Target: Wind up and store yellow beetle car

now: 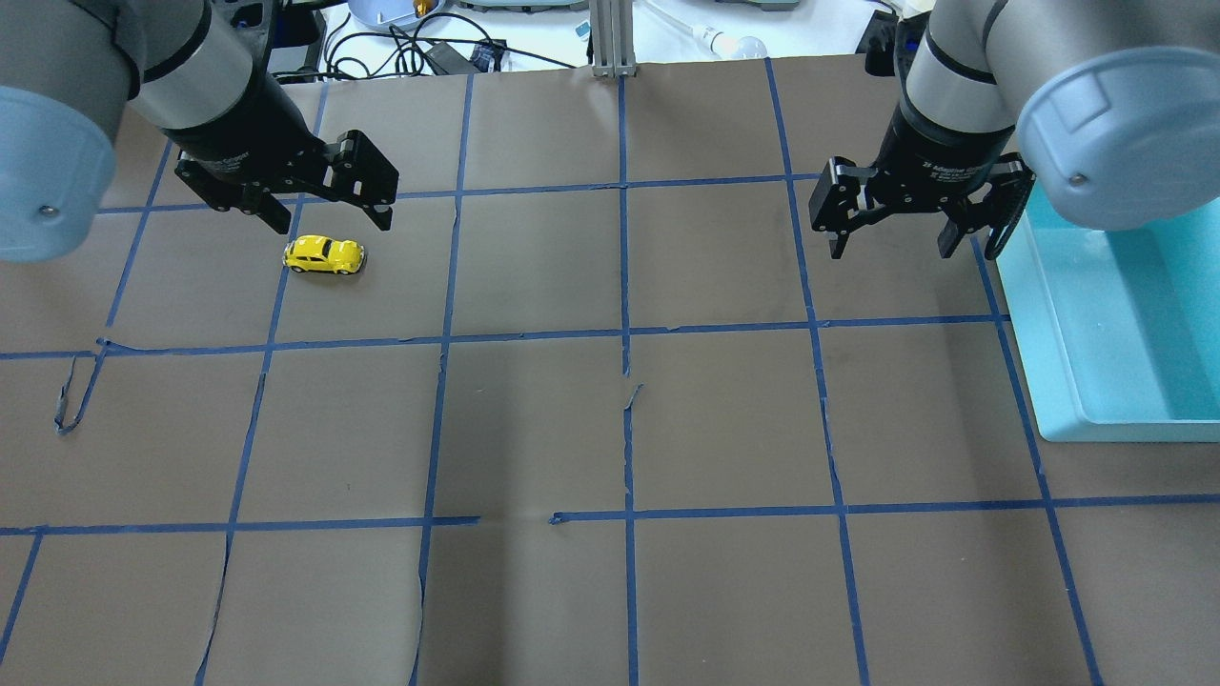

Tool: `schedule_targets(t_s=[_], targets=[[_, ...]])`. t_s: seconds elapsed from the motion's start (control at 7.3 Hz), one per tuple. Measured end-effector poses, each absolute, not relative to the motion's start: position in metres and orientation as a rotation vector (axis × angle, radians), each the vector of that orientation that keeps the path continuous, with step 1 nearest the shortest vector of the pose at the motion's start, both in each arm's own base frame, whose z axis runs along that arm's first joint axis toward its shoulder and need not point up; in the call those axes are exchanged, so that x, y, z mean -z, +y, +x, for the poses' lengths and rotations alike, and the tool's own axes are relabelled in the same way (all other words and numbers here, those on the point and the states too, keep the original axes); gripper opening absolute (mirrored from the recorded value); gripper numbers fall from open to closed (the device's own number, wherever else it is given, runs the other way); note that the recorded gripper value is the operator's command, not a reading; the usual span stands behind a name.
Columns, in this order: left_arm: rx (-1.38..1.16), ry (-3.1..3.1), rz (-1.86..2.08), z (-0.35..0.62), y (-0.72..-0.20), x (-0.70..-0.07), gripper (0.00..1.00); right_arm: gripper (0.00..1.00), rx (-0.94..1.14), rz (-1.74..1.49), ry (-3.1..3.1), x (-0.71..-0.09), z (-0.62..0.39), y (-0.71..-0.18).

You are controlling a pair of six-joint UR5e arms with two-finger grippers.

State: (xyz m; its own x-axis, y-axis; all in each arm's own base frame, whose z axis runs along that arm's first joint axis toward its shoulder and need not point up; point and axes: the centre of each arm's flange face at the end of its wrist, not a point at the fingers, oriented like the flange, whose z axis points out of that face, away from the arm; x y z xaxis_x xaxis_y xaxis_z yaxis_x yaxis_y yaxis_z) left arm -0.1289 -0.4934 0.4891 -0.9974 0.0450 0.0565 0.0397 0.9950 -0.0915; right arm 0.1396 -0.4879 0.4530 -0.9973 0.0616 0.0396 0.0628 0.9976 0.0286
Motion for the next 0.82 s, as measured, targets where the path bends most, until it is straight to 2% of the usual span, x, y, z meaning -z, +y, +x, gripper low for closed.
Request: schedule_targets(t_s=[0.41, 0.82], targets=[[-0.140, -3.079, -0.068, -0.129, -0.493, -0.489, 1.00, 1.00, 0.046, -0.096, -3.104, -0.453, 0.140, -0.488], [-0.163, -3.048, -0.412, -0.105, -0.506, -0.483, 1.00, 1.00, 0.050, -0.094, -3.102, -0.452, 0.140, -0.489]])
